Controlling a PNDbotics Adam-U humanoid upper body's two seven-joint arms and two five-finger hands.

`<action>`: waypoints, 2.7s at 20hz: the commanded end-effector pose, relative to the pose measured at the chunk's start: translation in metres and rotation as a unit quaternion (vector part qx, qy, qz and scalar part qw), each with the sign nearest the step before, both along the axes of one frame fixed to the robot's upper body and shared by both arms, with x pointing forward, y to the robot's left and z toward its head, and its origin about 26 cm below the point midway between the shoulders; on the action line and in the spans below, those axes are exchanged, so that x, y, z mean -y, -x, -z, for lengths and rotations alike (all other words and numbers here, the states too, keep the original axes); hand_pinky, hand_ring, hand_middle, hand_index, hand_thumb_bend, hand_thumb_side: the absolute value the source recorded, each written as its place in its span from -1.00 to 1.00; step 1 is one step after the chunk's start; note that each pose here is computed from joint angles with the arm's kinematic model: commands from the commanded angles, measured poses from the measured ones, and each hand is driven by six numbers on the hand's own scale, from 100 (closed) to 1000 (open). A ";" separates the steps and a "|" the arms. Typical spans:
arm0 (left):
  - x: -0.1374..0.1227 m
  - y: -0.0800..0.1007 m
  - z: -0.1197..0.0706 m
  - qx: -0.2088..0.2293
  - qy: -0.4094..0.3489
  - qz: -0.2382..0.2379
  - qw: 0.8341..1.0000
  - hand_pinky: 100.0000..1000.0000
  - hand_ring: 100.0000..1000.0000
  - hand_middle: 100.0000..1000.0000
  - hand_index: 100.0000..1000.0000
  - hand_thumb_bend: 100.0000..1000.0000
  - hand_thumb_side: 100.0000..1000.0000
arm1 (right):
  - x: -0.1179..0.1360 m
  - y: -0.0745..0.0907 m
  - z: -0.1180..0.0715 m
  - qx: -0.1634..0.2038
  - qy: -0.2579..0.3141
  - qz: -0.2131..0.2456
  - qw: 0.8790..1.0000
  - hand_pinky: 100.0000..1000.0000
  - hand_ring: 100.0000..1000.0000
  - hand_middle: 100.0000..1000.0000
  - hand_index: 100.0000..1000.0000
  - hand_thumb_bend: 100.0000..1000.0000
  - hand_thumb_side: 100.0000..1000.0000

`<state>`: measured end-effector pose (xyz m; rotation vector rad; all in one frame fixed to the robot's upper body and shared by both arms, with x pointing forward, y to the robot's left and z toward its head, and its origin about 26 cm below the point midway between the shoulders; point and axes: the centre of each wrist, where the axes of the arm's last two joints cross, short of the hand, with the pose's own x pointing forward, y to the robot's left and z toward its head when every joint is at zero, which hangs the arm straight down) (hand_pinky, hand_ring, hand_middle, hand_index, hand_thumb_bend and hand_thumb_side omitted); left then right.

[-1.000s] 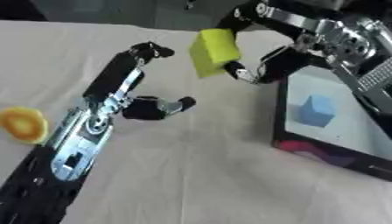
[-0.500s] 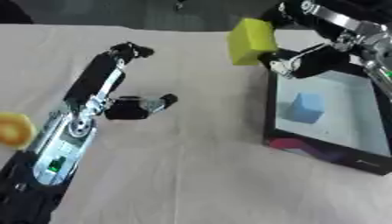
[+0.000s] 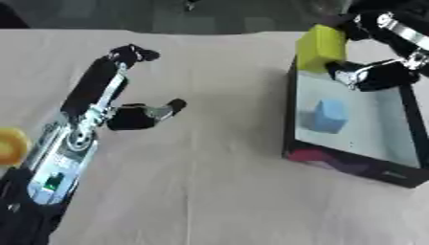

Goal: Pick up the objects with one hand, pass them to the other hand, and then place them into the box on the other side of the table.

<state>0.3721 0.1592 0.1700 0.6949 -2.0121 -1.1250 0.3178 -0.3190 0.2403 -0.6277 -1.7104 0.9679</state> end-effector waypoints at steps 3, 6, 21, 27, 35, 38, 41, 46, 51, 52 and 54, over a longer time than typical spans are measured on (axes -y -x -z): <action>-0.005 0.000 -0.012 0.023 0.009 -0.005 1.000 0.56 0.51 0.36 0.60 0.10 0.02 | 0.028 -0.002 -0.001 0.012 0.031 0.058 0.998 0.75 0.62 0.05 0.11 -0.87 -1.00; -0.004 0.000 -0.014 0.025 0.011 -0.003 1.000 0.56 0.51 0.36 0.60 0.10 0.02 | 0.039 -0.005 0.008 0.006 0.042 0.082 0.996 0.75 0.64 0.09 0.15 -0.86 -1.00; -0.004 0.000 -0.016 0.031 0.016 -0.004 0.999 0.55 0.51 0.36 0.60 0.11 0.01 | 0.069 -0.010 0.034 -0.027 0.093 0.127 0.987 0.76 0.71 0.30 0.34 -0.50 -1.00; -0.004 0.000 -0.015 0.031 0.017 -0.004 0.999 0.55 0.51 0.36 0.60 0.11 0.01 | 0.074 -0.010 0.035 -0.032 0.124 0.135 0.983 0.82 0.96 0.75 0.77 0.11 -0.26; -0.004 0.000 -0.015 0.030 0.020 -0.006 0.999 0.55 0.51 0.35 0.59 0.09 0.01 | 0.075 -0.009 0.034 -0.017 0.116 0.151 0.982 0.84 0.99 0.79 0.80 0.11 -0.25; -0.005 0.000 -0.015 0.030 0.021 -0.008 0.999 0.55 0.51 0.34 0.59 0.08 0.01 | 0.073 -0.008 0.030 -0.005 0.086 0.154 0.984 0.84 1.00 0.78 0.75 -0.05 -0.29; -0.006 -0.001 -0.015 0.031 0.026 -0.013 0.999 0.53 0.50 0.34 0.59 0.00 0.03 | 0.067 -0.005 0.023 0.022 0.012 0.149 0.988 0.88 1.00 0.81 0.77 -0.61 -0.14; -0.011 -0.002 -0.018 0.036 0.046 -0.033 0.998 0.45 0.46 0.34 0.58 -0.70 0.19 | 0.055 0.001 0.012 0.051 -0.116 0.128 0.984 0.93 1.00 0.88 0.88 -0.75 0.19; -0.026 -0.004 -0.026 0.042 0.064 -0.071 0.995 0.44 0.46 0.34 0.58 -0.36 -0.04 | 0.050 0.004 0.009 0.065 -0.178 0.111 0.976 0.92 1.00 0.86 0.86 -0.31 -0.34; -0.031 -0.005 -0.028 0.043 0.066 -0.080 0.994 0.44 0.46 0.34 0.58 -0.37 -0.06 | 0.049 0.004 0.009 0.066 -0.184 0.109 0.975 0.93 1.00 0.86 0.85 -0.32 -0.34; -0.039 -0.005 -0.032 0.044 0.069 -0.095 0.992 0.44 0.46 0.35 0.58 -0.36 -0.07 | 0.048 0.006 0.007 0.068 -0.193 0.107 0.973 0.93 1.00 0.86 0.85 -0.33 -0.34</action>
